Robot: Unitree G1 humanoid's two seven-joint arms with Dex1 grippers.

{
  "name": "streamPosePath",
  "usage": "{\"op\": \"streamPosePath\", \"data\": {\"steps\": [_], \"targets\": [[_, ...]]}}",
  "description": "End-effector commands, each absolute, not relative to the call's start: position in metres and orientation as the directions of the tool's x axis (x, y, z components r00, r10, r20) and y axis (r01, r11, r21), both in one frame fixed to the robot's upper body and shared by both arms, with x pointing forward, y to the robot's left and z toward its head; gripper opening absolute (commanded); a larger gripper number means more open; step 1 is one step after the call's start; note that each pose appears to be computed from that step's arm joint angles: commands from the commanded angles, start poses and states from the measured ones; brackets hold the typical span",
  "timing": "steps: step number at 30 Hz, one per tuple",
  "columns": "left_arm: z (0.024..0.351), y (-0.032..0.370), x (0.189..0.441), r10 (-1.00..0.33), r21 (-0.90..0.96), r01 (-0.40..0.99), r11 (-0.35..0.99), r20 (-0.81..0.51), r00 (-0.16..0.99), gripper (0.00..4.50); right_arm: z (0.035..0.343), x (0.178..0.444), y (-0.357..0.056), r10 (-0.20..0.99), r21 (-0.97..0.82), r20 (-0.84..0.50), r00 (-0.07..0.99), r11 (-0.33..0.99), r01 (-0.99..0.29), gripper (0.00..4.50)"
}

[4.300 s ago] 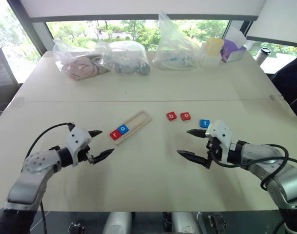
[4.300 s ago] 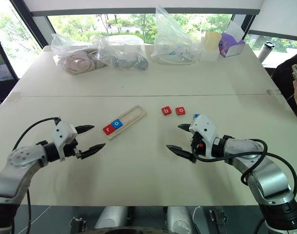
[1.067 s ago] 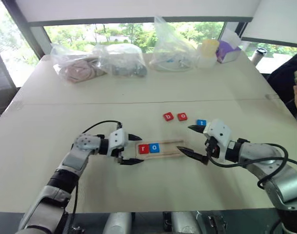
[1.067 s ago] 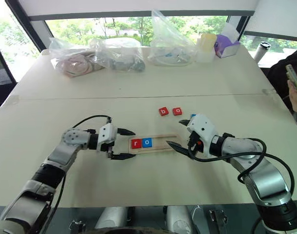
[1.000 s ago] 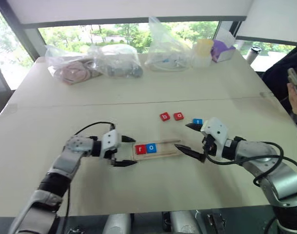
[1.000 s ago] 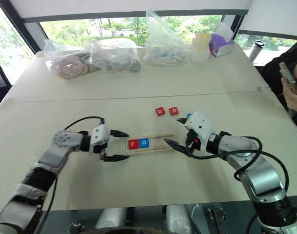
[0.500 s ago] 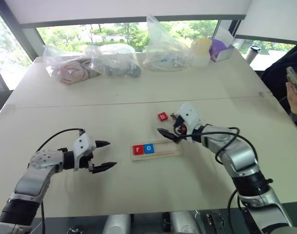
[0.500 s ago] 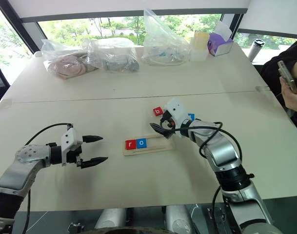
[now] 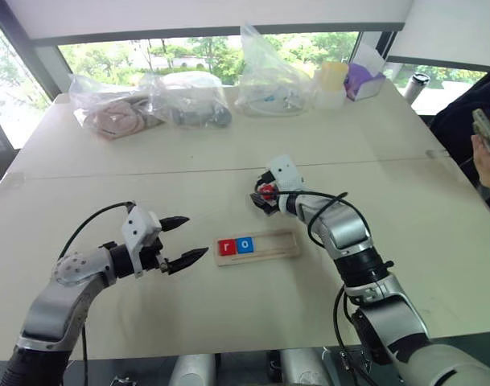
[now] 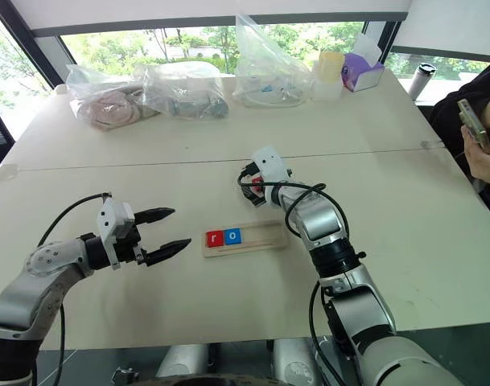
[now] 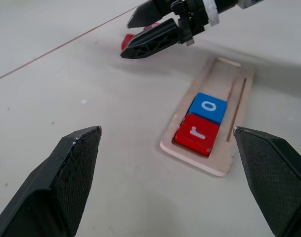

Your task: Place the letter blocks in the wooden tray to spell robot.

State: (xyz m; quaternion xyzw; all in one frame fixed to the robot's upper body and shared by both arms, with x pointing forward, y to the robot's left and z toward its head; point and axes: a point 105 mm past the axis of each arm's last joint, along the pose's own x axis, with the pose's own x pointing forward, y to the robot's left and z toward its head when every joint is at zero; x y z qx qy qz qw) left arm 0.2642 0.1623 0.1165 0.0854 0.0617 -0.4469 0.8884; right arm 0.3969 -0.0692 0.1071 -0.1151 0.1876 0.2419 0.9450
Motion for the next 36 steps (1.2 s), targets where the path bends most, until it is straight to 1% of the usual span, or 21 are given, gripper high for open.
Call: {"op": "streamPosePath", "data": {"steps": [1,4,6,7,8,9,10,11,12,16,19,22,23,25,27,29,36], "targets": [[0.128,0.159,0.262,-0.784,0.139,0.798,0.586,-0.155,0.602,4.45,0.113,0.401,-0.066,0.412,-0.107,-0.411,0.813,0.864,-0.492,4.5],[0.129,0.161,0.262,-0.775,0.146,0.79,0.596,-0.154,0.613,4.45,0.108,0.396,-0.064,0.414,-0.09,-0.439,0.797,0.863,-0.498,4.5],[0.129,0.161,0.263,-0.772,0.148,0.786,0.6,-0.153,0.617,4.5,0.104,0.393,-0.064,0.409,-0.077,-0.458,0.789,0.866,-0.493,3.94],[0.129,0.161,0.263,-0.77,0.149,0.785,0.602,-0.152,0.619,4.5,0.103,0.391,-0.065,0.407,-0.076,-0.464,0.787,0.867,-0.493,3.63],[0.129,0.161,0.264,-0.769,0.15,0.783,0.604,-0.151,0.621,4.5,0.102,0.389,-0.065,0.403,-0.078,-0.471,0.784,0.867,-0.493,3.19],[0.129,0.161,0.264,-0.767,0.151,0.782,0.605,-0.15,0.623,4.5,0.101,0.386,-0.067,0.402,-0.078,-0.476,0.782,0.866,-0.493,2.63],[0.13,0.161,0.265,-0.766,0.152,0.78,0.608,-0.149,0.626,4.5,0.101,0.384,-0.068,0.401,-0.079,-0.48,0.78,0.866,-0.494,1.94],[0.13,0.161,0.266,-0.764,0.152,0.777,0.611,-0.146,0.629,4.5,0.101,0.381,-0.069,0.401,-0.078,-0.486,0.776,0.865,-0.495,1.63],[0.13,0.161,0.267,-0.762,0.151,0.775,0.613,-0.144,0.631,4.5,0.1,0.378,-0.07,0.4,-0.079,-0.492,0.773,0.864,-0.498,1.21],[0.13,0.159,0.27,-0.761,0.152,0.773,0.616,-0.139,0.634,4.5,0.102,0.371,-0.072,0.4,-0.103,-0.499,0.769,0.853,-0.511,1.18],[0.131,0.158,0.271,-0.764,0.152,0.775,0.614,-0.133,0.631,4.5,0.121,0.371,-0.081,0.383,-0.144,-0.46,0.801,0.858,-0.493,1.18],[0.131,0.155,0.272,-0.77,0.147,0.78,0.609,-0.127,0.625,4.5,0.139,0.365,-0.094,0.37,-0.144,-0.437,0.819,0.871,-0.47,1.18],[0.13,0.153,0.271,-0.779,0.142,0.788,0.599,-0.126,0.615,4.5,0.146,0.359,-0.106,0.353,-0.147,-0.439,0.826,0.879,-0.454,1.18],[0.129,0.149,0.268,-0.795,0.136,0.804,0.578,-0.127,0.593,4.5,0.15,0.336,-0.137,0.294,-0.139,-0.478,0.828,0.905,-0.402,1.18],[0.128,0.147,0.269,-0.8,0.137,0.809,0.572,-0.127,0.587,4.5,0.145,0.317,-0.155,0.249,-0.107,-0.526,0.813,0.929,-0.354,1.18],[0.129,0.146,0.27,-0.803,0.136,0.812,0.568,-0.125,0.583,4.5,0.139,0.305,-0.163,0.225,-0.083,-0.539,0.812,0.945,-0.317,1.18],[0.131,0.142,0.276,-0.818,0.144,0.826,0.545,-0.122,0.562,4.5,0.105,0.284,-0.174,0.153,-0.004,-0.582,0.798,0.982,-0.191,1.18]]}}
